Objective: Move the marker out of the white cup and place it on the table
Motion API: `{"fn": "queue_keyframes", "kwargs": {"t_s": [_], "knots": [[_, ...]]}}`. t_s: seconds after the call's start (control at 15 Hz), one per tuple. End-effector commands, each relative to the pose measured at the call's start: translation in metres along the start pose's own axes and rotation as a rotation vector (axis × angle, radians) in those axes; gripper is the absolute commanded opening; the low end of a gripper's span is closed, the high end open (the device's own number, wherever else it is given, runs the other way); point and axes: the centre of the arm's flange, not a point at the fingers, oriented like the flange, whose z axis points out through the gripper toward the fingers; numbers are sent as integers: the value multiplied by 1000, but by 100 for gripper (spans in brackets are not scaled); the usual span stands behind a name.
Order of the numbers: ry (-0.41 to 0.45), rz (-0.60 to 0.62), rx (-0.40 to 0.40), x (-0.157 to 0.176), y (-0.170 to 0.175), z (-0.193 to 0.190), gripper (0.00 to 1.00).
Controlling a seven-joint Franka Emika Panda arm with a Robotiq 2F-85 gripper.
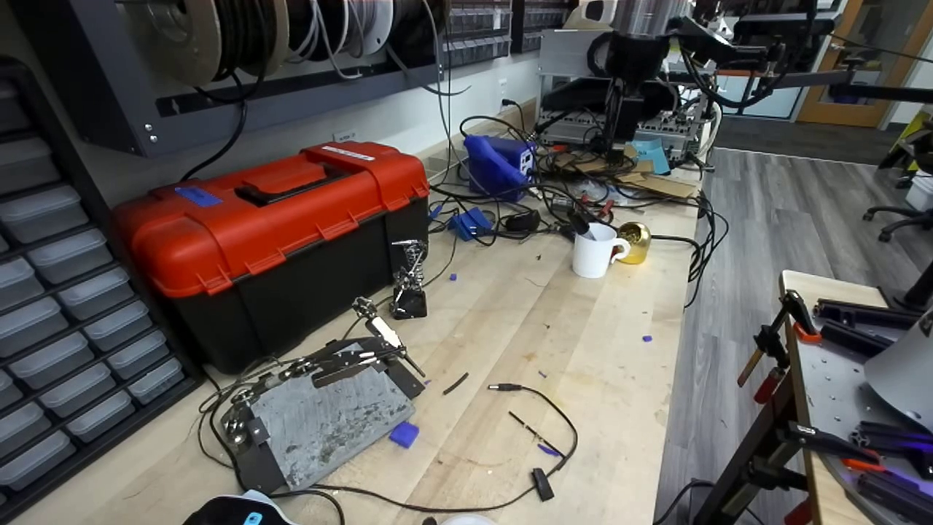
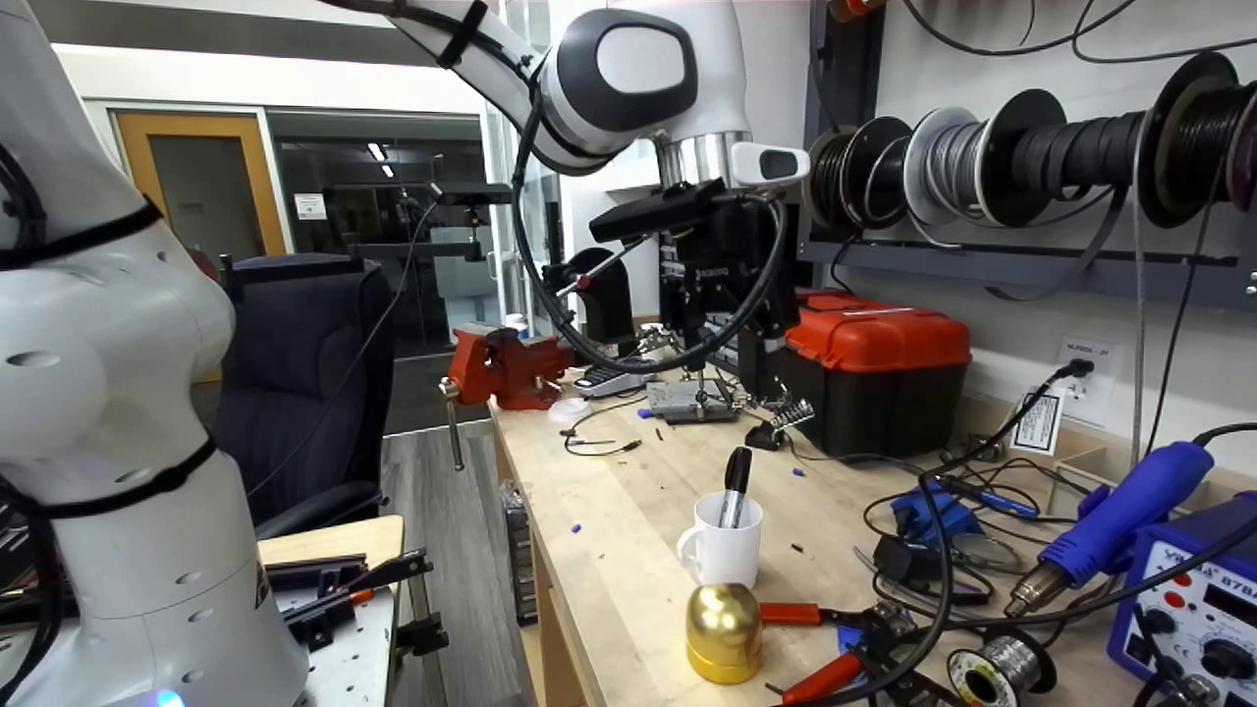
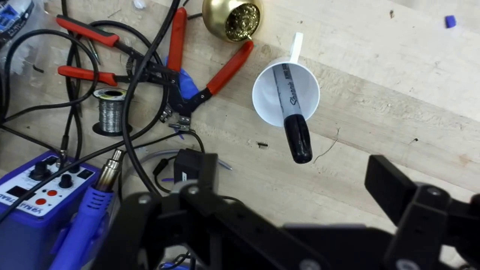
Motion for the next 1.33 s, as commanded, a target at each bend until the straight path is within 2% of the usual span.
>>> {"fn": "queue_keyframes", "kwargs": {"t_s": [0.0,0.67,1.27], "knots": [[-7,-61,21,20,-3,14,100],[-78,-124,5,46,-24,42,100],[-147,-138,2,58,-24,76,100]]}}
